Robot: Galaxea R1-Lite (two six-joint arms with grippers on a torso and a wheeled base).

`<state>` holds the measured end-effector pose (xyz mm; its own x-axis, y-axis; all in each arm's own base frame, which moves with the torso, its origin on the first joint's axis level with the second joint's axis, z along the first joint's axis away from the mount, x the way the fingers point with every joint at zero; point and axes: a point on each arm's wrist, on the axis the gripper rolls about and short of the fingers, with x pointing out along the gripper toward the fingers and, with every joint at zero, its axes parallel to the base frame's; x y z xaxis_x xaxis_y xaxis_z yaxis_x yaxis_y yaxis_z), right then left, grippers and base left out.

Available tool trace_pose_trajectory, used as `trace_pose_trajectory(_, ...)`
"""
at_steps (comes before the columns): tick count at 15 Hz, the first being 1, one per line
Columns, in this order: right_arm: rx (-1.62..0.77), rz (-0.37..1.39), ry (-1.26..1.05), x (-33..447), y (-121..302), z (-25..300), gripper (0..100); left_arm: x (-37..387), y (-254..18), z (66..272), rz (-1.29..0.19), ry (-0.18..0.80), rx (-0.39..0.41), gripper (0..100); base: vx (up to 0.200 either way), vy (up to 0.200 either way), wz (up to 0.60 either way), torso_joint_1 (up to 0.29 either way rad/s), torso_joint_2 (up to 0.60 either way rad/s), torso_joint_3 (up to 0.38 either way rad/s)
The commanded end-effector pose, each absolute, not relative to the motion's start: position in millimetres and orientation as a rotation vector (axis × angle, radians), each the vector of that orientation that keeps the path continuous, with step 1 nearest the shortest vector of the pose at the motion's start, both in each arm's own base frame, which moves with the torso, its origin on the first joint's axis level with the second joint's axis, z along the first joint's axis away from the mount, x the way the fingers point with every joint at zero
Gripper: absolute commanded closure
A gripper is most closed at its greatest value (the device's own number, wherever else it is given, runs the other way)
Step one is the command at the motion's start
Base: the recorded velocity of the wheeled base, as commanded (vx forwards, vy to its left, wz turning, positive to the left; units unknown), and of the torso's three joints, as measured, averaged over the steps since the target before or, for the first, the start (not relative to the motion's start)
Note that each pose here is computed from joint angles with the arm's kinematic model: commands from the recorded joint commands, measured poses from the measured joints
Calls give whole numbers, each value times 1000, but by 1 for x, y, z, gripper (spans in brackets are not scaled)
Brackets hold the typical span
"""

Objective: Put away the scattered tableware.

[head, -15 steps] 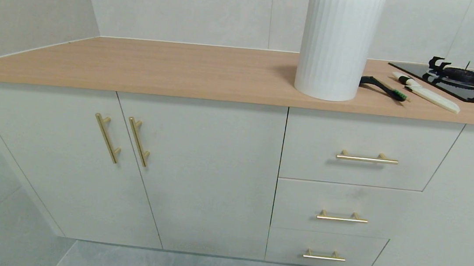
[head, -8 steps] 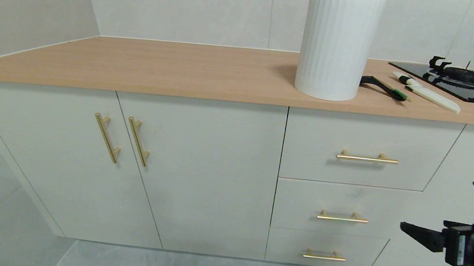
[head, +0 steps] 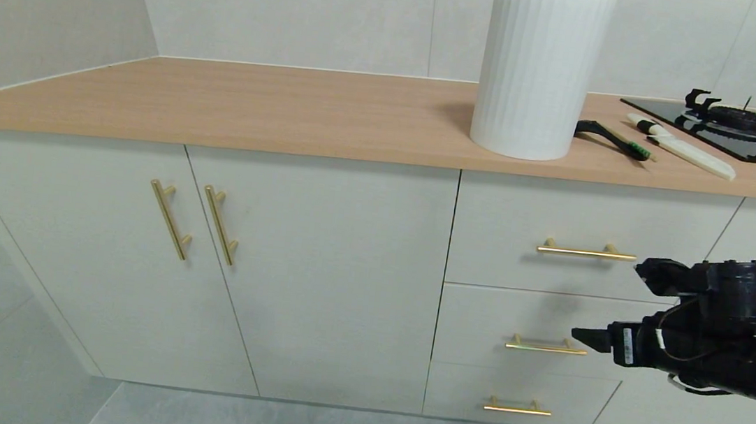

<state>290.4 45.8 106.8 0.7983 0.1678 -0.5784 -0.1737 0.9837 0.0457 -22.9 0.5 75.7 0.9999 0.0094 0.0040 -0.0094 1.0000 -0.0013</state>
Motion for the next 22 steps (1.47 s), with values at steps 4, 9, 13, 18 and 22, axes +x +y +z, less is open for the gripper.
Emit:
trace_pose_trajectory(4,-46,124,650,326,57,42,0,-23,0,76,11,-3,-2,0,0,0,0,0,0,0)
trace_pose_trajectory(9,-57,70,597,343,59,12,0,-23,0,76,11,-3,-2,0,0,0,0,0,0,0)
trace_pose_trajectory(13,-56,52,603,353,61,-1,0,-23,0,76,9,-3,-2,0,0,0,0,0,0,0)
trace_pose_trajectory(18,-42,9,538,367,65,-20,0,-23,0,76,9,-3,-2,0,0,0,0,0,0,0)
trace_pose_trajectory(22,-28,-8,534,374,66,-29,0,-23,0,76,9,-3,-2,0,0,0,0,0,0,0)
